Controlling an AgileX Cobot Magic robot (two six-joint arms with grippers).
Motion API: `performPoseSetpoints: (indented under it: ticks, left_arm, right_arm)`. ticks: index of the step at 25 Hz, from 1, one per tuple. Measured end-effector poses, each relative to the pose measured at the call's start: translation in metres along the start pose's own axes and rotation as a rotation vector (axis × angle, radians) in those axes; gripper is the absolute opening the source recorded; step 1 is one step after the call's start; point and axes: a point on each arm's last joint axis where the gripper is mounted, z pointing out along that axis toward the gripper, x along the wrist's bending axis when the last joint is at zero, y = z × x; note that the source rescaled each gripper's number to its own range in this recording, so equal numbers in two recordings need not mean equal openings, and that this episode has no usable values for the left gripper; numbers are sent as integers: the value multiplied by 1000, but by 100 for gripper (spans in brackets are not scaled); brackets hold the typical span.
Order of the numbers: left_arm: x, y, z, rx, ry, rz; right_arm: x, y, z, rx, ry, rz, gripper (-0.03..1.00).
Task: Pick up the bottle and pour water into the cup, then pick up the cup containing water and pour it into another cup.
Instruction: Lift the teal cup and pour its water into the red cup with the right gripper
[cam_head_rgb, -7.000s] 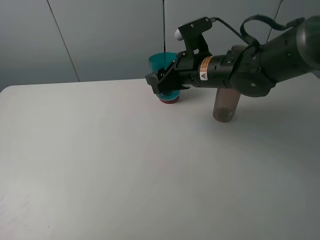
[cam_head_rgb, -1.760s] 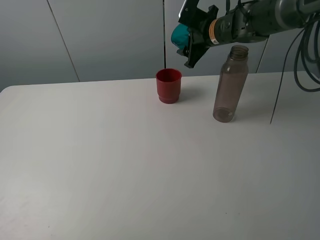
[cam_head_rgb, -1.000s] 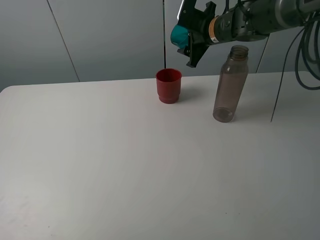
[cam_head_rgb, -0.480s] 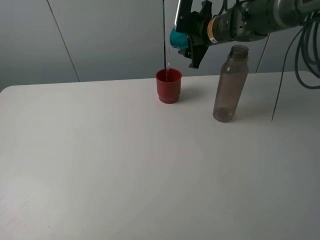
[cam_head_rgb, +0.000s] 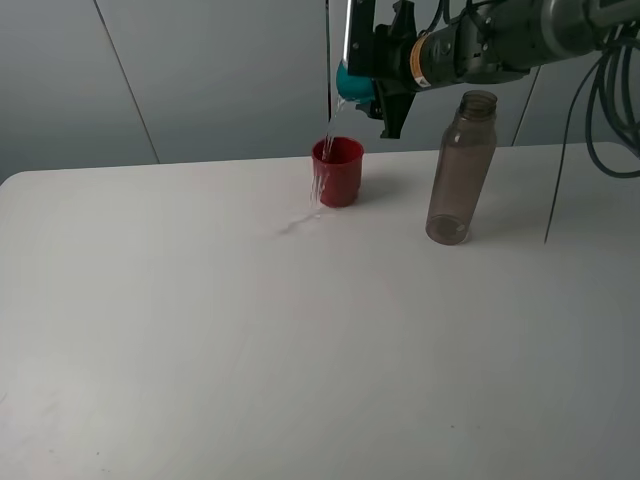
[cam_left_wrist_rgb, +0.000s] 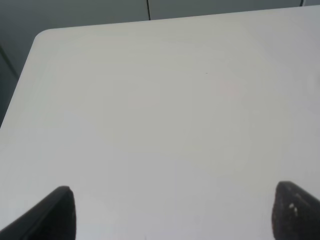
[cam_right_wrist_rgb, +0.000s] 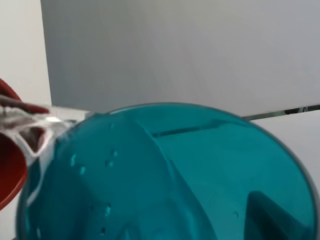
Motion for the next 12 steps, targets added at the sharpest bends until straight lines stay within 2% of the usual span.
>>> performPoseSetpoints:
  ticks: [12]
  left_arm:
    - [0,0,0,0,0,0]
  right_arm:
    - [-1,-2,2,30,-5,-41,9]
